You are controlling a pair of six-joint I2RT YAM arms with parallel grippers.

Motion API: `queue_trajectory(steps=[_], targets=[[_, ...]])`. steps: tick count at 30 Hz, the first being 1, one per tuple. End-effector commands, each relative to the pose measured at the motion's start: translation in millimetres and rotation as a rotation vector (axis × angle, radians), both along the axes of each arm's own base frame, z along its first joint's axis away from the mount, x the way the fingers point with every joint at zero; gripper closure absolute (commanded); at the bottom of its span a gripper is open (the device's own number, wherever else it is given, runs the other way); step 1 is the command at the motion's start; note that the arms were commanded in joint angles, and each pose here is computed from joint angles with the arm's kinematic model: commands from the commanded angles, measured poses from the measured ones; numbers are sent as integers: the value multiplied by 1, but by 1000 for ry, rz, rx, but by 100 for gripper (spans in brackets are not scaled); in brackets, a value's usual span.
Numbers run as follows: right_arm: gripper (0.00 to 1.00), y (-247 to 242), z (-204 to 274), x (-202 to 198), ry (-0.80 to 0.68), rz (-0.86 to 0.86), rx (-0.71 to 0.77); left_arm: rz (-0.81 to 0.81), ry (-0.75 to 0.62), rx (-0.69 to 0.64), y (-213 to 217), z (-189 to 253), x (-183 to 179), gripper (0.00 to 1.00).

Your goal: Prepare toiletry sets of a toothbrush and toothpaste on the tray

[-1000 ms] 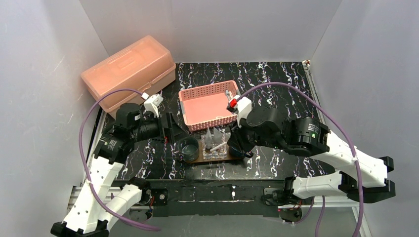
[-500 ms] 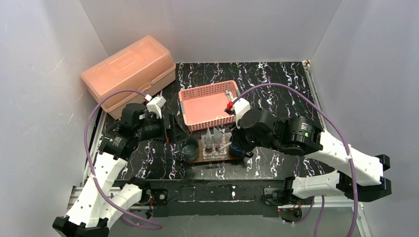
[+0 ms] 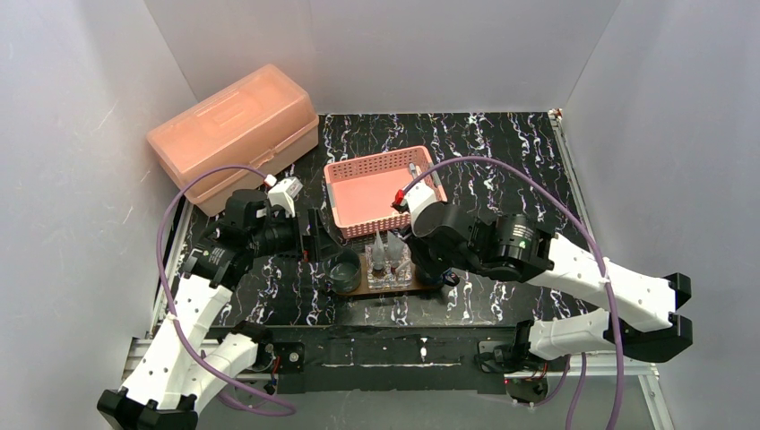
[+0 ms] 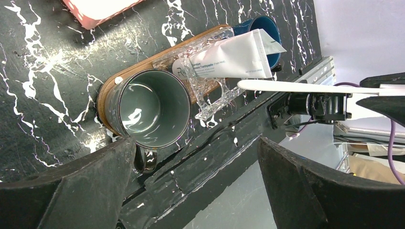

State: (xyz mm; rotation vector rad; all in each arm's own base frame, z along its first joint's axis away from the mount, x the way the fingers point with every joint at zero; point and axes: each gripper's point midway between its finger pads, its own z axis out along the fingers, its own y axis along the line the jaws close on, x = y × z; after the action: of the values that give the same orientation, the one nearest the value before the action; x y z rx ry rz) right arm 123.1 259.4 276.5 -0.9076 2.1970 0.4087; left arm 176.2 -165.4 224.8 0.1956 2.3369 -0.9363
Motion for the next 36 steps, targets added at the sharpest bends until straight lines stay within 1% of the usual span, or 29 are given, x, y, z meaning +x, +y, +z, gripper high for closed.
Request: queue_trajectory(steps=[1, 13, 24, 36], targets=[[99, 11, 0, 8, -34, -11, 35, -11, -19, 9, 0, 0, 1, 2], [99, 16, -24, 14, -48, -47, 38, -23, -18, 8, -2, 0, 0, 2], [99, 18, -44, 21, -67, -127, 138, -27, -12, 10, -3, -2, 0, 2], [99, 14, -63, 25, -73, -187, 180, -31, -7, 8, -4, -2, 0, 2]])
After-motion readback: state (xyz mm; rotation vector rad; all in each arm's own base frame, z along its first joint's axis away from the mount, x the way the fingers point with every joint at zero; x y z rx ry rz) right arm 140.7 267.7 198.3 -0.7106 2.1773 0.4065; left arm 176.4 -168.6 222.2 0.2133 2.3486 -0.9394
